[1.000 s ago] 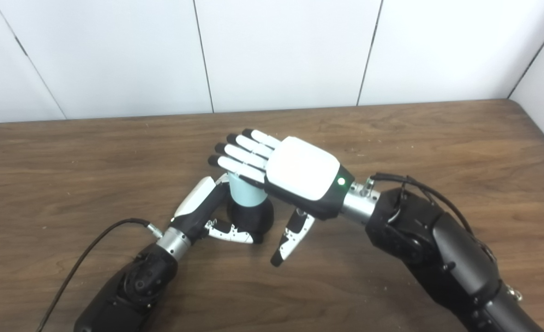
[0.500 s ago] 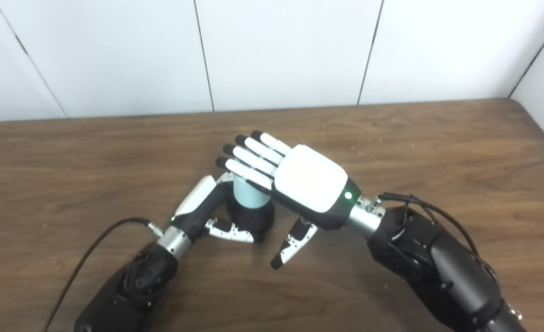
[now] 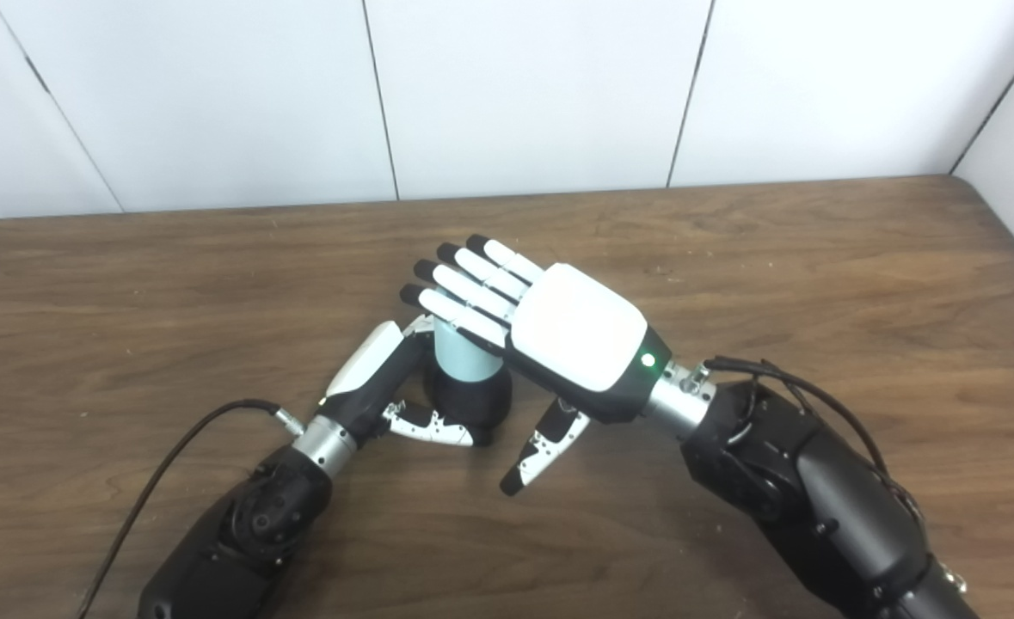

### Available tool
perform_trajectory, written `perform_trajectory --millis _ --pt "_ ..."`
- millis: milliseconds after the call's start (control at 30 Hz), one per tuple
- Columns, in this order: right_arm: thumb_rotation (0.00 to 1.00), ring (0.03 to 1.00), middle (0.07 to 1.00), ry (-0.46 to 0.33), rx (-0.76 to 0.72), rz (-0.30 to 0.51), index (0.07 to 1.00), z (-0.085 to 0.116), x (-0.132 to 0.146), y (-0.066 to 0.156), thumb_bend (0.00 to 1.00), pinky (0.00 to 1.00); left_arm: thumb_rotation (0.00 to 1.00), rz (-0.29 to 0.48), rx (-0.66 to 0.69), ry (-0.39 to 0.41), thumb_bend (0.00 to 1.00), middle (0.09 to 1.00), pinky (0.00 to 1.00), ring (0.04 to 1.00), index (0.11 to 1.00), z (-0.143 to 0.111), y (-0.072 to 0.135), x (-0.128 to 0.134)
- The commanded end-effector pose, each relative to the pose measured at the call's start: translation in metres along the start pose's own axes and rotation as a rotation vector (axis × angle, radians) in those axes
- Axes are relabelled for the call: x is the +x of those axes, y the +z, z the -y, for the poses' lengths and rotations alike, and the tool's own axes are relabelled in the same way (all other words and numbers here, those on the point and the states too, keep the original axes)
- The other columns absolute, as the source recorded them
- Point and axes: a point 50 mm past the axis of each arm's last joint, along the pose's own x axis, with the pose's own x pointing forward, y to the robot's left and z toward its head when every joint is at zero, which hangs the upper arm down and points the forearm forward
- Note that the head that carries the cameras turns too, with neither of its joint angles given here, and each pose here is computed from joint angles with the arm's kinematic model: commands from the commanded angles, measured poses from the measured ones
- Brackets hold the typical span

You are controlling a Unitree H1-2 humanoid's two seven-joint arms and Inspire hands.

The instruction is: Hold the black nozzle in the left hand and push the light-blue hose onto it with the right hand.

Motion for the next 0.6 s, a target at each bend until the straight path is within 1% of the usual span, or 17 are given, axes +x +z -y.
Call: perform_trajectory --millis 0,67,233,333,433,567 --pt "0.52 1.0 1.0 0.031 -0.009 0.023 1.0 0.004 0.007 -0.001 1.0 1.0 0.08 -0.188 -0.039 -0.2 0.5 0.811 1.0 0.958 0.483 0.058 -0.036 -0.047" --pt "0.53 1.0 1.0 -0.007 -0.014 0.025 1.0 0.013 0.016 -0.004 1.0 1.0 0.08 -0.186 -0.037 -0.199 0.5 0.811 1.0 0.958 0.483 0.059 -0.037 -0.047" --pt "0.54 1.0 1.0 -0.125 -0.029 0.066 1.0 0.047 0.043 -0.011 1.0 1.0 0.08 -0.186 -0.023 -0.201 0.5 0.819 1.0 0.966 0.483 0.06 -0.035 -0.046" --pt "0.51 1.0 1.0 -0.203 -0.027 0.106 1.0 0.068 0.057 -0.014 1.0 1.0 0.08 -0.184 -0.031 -0.199 0.5 0.815 1.0 0.957 0.483 0.06 -0.035 -0.045" --pt "0.5 1.0 1.0 -0.242 -0.023 0.128 1.0 0.077 0.063 -0.017 1.0 1.0 0.08 -0.184 -0.036 -0.198 0.5 0.814 1.0 0.955 0.483 0.061 -0.035 -0.045" --pt "0.49 1.0 1.0 -0.328 -0.021 0.171 1.0 0.096 0.075 -0.021 1.0 1.0 0.08 -0.183 -0.043 -0.199 0.5 0.813 1.0 0.954 0.483 0.062 -0.035 -0.044"
